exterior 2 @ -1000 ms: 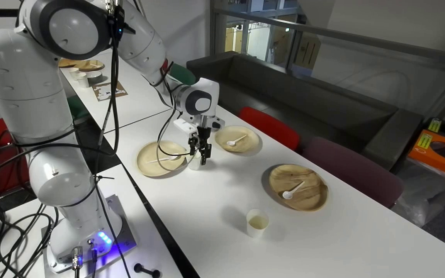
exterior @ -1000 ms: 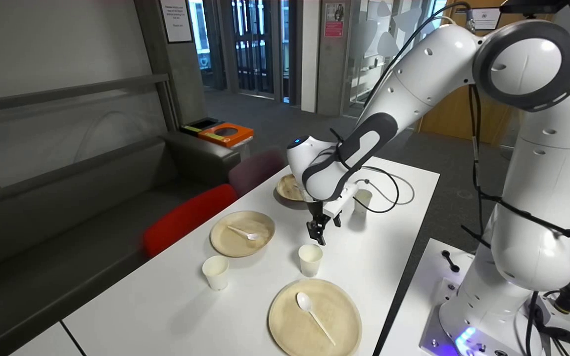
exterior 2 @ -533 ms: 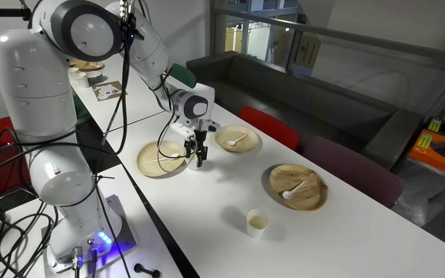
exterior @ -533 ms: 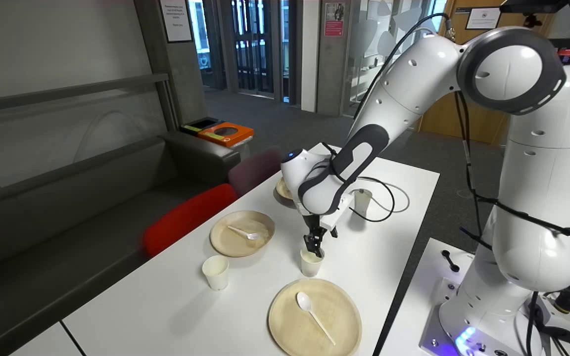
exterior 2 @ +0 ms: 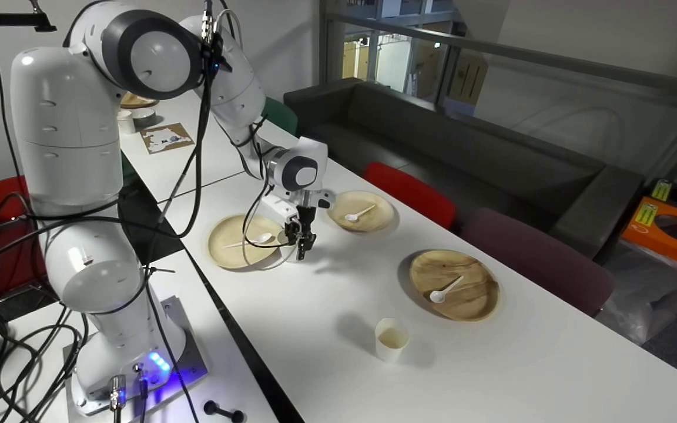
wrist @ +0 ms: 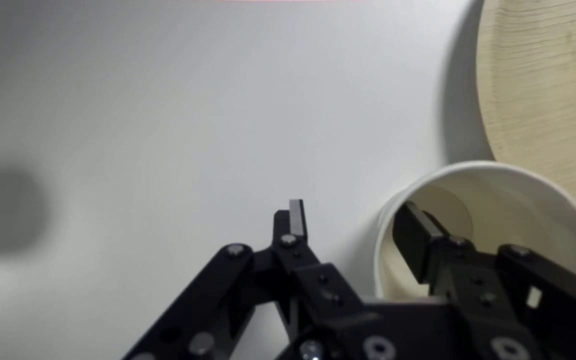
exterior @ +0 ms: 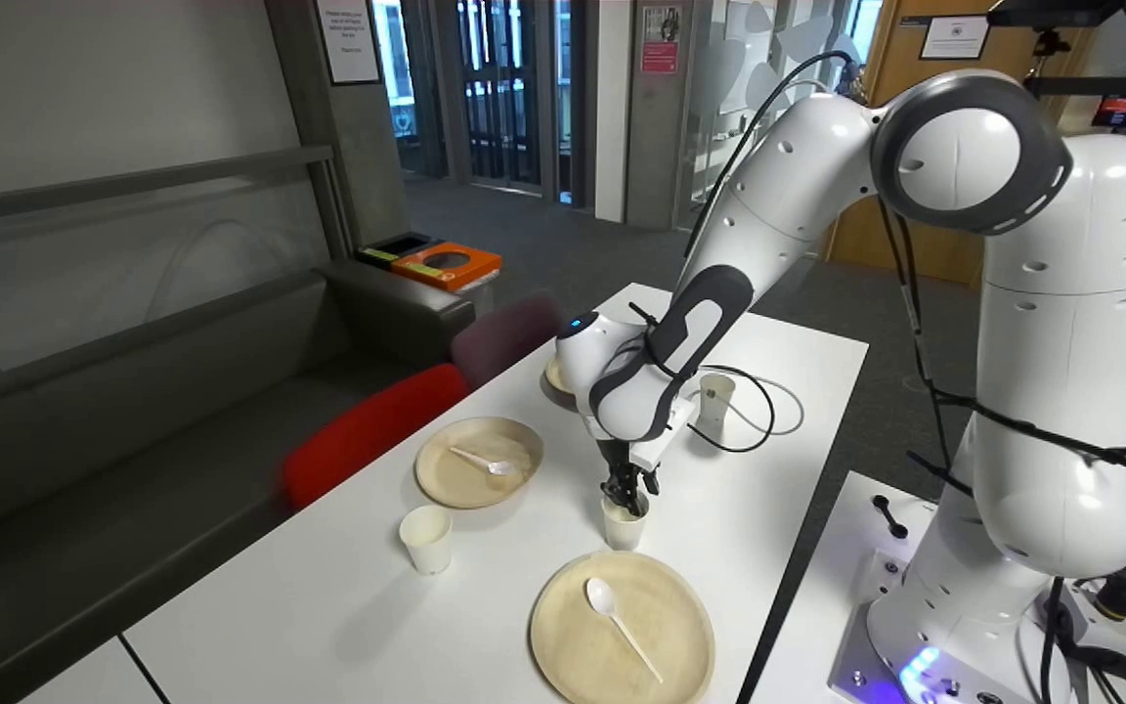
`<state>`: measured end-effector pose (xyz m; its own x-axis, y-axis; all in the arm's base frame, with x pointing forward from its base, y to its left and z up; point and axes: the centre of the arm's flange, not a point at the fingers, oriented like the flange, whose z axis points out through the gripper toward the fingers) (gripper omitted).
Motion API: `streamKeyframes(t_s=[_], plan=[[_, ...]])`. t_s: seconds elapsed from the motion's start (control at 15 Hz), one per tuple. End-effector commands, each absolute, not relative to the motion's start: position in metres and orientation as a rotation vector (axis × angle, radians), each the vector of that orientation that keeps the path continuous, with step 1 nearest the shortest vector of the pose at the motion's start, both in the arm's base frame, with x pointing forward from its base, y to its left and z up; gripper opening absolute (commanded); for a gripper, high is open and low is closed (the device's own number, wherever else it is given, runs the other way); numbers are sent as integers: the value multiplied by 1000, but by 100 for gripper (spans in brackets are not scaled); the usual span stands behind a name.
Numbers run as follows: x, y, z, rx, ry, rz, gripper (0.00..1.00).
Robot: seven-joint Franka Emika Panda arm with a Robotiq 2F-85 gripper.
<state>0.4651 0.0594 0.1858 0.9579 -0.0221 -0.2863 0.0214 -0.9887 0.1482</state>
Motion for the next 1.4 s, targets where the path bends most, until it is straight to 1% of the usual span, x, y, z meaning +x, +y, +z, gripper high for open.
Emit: streamKeyframes(t_s=[0.0, 0.13, 0.2, 0.67, 0.87, 1.33], plan=[[459, 32, 208, 2918, -117, -279, 22], [457, 0, 224, 2903, -223, -221, 5], [457, -16, 228, 2904, -274, -221, 0], [435, -133, 237, 2910, -680, -260, 1], [415, -178, 254, 2984, -903, -260, 1], [380, -232, 321, 3128, -1369, -114, 1]])
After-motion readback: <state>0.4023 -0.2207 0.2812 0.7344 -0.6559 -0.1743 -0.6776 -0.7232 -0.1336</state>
